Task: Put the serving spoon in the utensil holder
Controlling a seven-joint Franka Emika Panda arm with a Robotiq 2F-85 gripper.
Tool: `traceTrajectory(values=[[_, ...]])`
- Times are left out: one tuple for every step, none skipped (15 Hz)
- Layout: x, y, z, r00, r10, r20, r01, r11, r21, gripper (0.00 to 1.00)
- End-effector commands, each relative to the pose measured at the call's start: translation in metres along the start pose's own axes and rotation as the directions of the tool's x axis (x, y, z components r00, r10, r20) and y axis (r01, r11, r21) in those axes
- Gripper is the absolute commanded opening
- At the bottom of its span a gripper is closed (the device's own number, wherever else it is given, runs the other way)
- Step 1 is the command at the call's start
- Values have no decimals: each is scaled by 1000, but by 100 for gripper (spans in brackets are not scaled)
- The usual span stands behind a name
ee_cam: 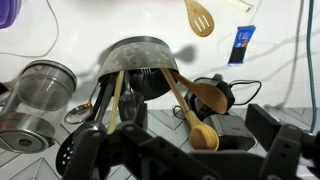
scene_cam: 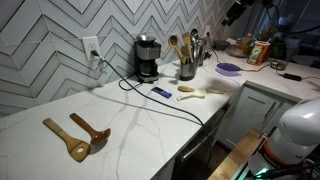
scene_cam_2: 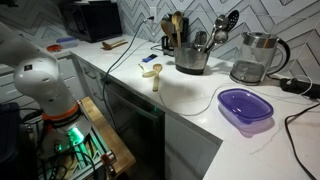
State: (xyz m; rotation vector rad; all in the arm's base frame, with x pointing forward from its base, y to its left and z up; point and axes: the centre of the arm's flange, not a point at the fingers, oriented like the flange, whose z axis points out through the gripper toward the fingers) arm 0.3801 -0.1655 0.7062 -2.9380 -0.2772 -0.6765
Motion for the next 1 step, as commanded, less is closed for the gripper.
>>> traceTrajectory(values=[[0,0,0,1000,-1,1,1,1000,1,100]])
